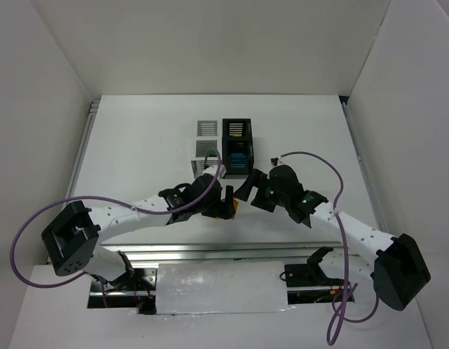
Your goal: Sort the legos into containers by color
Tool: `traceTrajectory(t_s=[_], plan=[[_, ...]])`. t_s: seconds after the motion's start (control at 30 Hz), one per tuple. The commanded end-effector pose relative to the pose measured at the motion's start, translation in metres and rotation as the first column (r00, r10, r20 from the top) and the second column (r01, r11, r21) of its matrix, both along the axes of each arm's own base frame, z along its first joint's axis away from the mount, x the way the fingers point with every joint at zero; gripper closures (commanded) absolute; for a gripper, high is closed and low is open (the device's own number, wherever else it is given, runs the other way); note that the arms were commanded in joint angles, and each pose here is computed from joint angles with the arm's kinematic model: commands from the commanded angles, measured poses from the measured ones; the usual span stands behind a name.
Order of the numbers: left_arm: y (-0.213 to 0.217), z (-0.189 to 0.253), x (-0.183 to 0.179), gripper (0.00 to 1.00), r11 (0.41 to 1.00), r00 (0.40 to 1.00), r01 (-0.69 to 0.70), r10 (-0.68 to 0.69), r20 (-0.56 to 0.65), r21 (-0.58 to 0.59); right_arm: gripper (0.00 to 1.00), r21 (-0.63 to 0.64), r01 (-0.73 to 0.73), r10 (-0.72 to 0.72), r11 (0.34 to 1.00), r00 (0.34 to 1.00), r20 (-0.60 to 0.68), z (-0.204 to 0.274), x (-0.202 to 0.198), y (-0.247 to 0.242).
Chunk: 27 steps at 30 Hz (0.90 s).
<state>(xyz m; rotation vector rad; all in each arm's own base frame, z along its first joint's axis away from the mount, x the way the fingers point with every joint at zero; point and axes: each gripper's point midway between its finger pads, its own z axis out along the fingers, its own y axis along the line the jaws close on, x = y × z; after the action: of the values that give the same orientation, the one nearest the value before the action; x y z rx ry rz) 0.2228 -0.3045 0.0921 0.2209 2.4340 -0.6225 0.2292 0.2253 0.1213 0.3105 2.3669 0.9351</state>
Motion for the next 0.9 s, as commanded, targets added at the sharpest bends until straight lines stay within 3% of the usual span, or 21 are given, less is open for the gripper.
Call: traceTrajectory(t_s=[0.0,0.2,0.33,0.5,0.7,0.73,0.87], plan=[[-0.021,0.028,0.001,1.0,0.992,0.994,0.088,-0.081,0.08,-0.09,0.06,0.119,-0.041,0.038,0.992,0.999,0.025,0.029,0.008,0.029],[-0.028,0.031,0.0,1.0,0.988,0.99,0.116,-0.106,0.093,-0.099,0.1,0.084,-0.089,0.092,0.992,0.995,-0.035,0.016,-0.001,0.052],[-0.027,0.032,0.003,1.0,0.99,0.99,0.109,-0.099,0.1,-0.092,0.21,0.073,-0.111,0.114,0.991,0.992,-0.047,0.009,-0.007,0.057],[-0.03,0.035,0.003,1.0,0.986,0.986,0.132,-0.12,0.12,-0.099,0.22,0.088,-0.11,0.116,0.99,0.991,-0.062,0.002,-0.01,0.058],[-0.031,0.045,0.0,1.0,0.978,0.979,0.148,-0.124,0.161,-0.149,0.43,0.169,-0.15,0.162,0.974,0.985,-0.059,0.007,-0.014,0.072],[-0.031,0.047,0.0,1.0,0.976,0.978,0.154,-0.128,0.166,-0.155,0.52,0.177,-0.157,0.17,0.972,0.984,-0.058,0.007,-0.015,0.073],[-0.03,0.054,-0.002,1.0,0.972,0.973,0.172,-0.142,0.181,-0.16,0.72,0.201,-0.194,0.206,0.96,0.978,-0.041,0.01,-0.018,0.078]])
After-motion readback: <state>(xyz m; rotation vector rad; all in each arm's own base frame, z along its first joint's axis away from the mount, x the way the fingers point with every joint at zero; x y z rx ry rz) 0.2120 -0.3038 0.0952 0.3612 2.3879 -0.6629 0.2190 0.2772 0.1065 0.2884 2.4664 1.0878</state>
